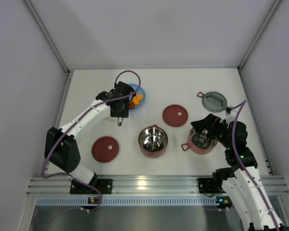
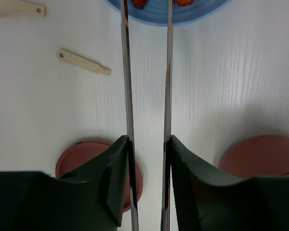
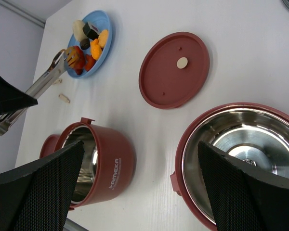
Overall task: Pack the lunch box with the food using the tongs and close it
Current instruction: Pick up the fake food from the plate.
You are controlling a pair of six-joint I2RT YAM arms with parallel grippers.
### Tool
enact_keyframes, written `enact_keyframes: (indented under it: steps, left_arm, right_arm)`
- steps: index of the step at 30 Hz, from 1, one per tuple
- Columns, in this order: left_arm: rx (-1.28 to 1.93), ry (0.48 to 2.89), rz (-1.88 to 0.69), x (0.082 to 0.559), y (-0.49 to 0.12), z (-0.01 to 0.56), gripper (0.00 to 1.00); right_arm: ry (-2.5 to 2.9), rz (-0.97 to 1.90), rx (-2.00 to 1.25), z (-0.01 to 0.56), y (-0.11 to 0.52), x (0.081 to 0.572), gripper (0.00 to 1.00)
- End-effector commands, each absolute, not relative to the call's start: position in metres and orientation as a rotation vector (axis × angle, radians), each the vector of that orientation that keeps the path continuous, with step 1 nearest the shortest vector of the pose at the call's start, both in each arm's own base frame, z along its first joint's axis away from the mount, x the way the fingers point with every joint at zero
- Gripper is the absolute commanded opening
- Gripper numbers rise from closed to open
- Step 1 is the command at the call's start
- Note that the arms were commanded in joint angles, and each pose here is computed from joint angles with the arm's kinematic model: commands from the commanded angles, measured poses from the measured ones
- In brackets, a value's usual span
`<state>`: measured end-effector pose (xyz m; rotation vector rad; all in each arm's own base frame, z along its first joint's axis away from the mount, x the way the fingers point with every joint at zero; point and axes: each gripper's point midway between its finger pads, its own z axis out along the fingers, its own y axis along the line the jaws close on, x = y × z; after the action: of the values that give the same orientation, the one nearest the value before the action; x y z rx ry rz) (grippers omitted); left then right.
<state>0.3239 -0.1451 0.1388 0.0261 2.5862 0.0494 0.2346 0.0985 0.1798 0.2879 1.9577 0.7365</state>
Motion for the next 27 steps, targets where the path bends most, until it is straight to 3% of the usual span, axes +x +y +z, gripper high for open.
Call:
enact_keyframes:
  steps: [1,19,27]
  left_arm:
    - [0.008,2.590,0.030,0.321,-0.145,0.142,0.43]
    - [-0.010,2.609,0.044,0.328,-0.149,0.133,0.45]
    - [-0.013,2.595,0.029,0.333,-0.153,0.137,0.31]
  right_arm:
    - [1.895,0.730,0.254,0.198,0.096,0.237,1.00]
    - [1.900,0.715,0.245,0.196,0.095,0.235,1.00]
    - [1.907,0.710,0.241,0.194,0.094,0.234,0.99]
